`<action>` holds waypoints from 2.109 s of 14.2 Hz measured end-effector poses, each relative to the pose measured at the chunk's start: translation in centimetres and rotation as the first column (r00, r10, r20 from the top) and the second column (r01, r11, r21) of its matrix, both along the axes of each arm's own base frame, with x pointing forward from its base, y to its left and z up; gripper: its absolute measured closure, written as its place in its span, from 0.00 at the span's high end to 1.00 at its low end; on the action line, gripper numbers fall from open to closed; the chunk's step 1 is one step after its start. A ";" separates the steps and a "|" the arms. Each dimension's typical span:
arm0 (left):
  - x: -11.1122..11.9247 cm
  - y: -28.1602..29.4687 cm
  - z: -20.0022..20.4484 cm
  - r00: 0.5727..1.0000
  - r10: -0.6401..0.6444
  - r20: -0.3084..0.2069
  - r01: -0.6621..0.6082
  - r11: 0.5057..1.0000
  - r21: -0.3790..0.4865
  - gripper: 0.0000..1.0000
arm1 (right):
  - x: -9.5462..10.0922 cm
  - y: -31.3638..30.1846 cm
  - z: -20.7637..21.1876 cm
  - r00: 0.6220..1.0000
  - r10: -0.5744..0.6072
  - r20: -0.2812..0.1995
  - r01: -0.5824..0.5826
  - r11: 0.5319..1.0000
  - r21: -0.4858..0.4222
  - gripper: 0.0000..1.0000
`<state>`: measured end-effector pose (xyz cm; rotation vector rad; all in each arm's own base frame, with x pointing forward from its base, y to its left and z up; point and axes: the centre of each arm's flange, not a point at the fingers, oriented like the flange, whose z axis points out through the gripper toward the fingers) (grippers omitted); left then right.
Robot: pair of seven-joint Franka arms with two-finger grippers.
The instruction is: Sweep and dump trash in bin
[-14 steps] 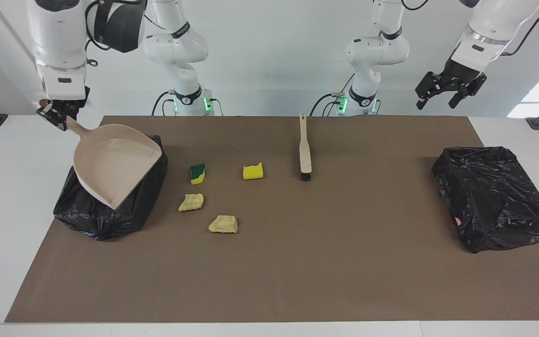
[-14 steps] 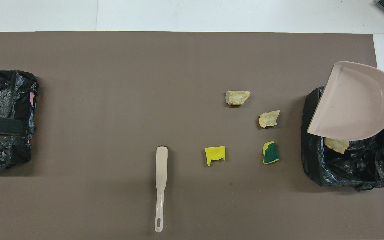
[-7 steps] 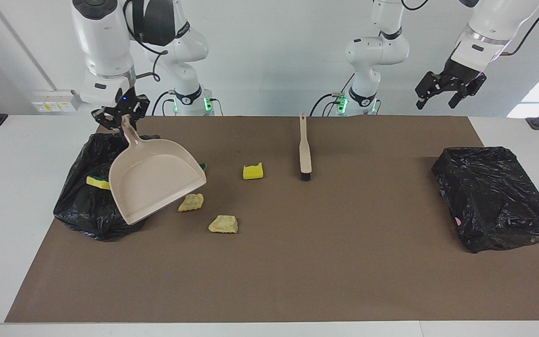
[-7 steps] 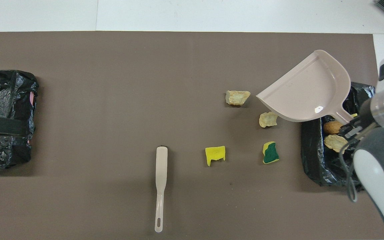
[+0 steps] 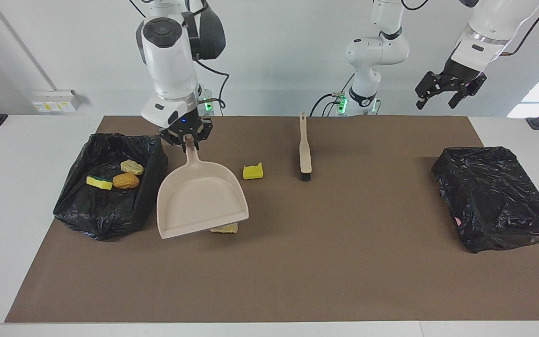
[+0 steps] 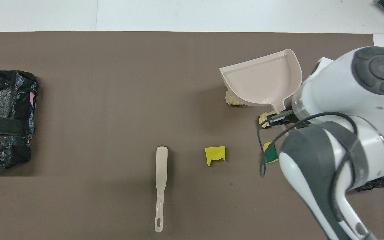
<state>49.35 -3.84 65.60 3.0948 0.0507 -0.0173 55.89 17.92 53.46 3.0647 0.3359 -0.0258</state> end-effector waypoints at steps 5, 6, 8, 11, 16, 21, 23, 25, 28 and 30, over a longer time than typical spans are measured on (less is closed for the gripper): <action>0.0 0.0 0.0 1.000 0.000 0.000 0.000 1.000 0.000 1.00 | 1.2 10.3 -2.9 0.992 -0.102 0.072 0.098 0.994 0.054 0.33; 0.0 0.0 0.0 1.000 0.000 0.000 0.000 1.000 0.000 1.00 | 1.4 12.1 -3.6 0.991 -0.111 0.077 0.106 0.992 0.067 0.33; 0.0 0.0 0.0 1.000 0.000 0.000 0.000 1.000 0.000 1.00 | 1.8 15.9 -4.9 0.985 -0.147 0.088 0.140 0.986 0.087 0.33; 0.0 0.0 0.0 1.000 0.000 0.000 0.000 1.000 0.000 1.00 | 2.5 21.4 -8.4 0.976 -0.186 0.113 0.172 0.978 0.121 0.33; 0.0 0.0 0.0 1.000 0.000 0.000 0.000 1.000 0.000 1.00 | 2.7 27.0 -16.8 0.968 -0.218 0.124 0.200 0.969 0.144 0.33; 0.0 0.0 0.0 1.000 0.000 0.000 0.000 1.000 0.000 1.00 | 1.8 28.5 -18.7 0.968 -0.221 0.115 0.207 0.971 0.120 0.33; 0.0 0.0 0.0 1.000 0.000 0.000 0.000 1.000 0.000 1.00 | 1.7 28.9 -18.3 0.969 -0.206 0.136 0.191 0.975 0.115 0.48; 0.0 0.0 0.0 1.000 0.000 0.000 0.000 1.000 0.000 1.00 | 1.5 29.4 -16.9 0.968 -0.196 0.157 0.177 0.976 0.125 0.69; 0.0 0.0 0.0 1.000 0.000 0.000 0.000 1.000 0.000 1.00 | 1.6 28.7 -13.8 0.962 -0.207 0.176 0.183 0.973 0.143 0.99; 0.0 0.0 0.0 1.000 0.000 0.000 0.000 1.000 0.000 1.00 | 1.3 27.9 -12.1 0.962 -0.214 0.170 0.192 0.972 0.137 1.00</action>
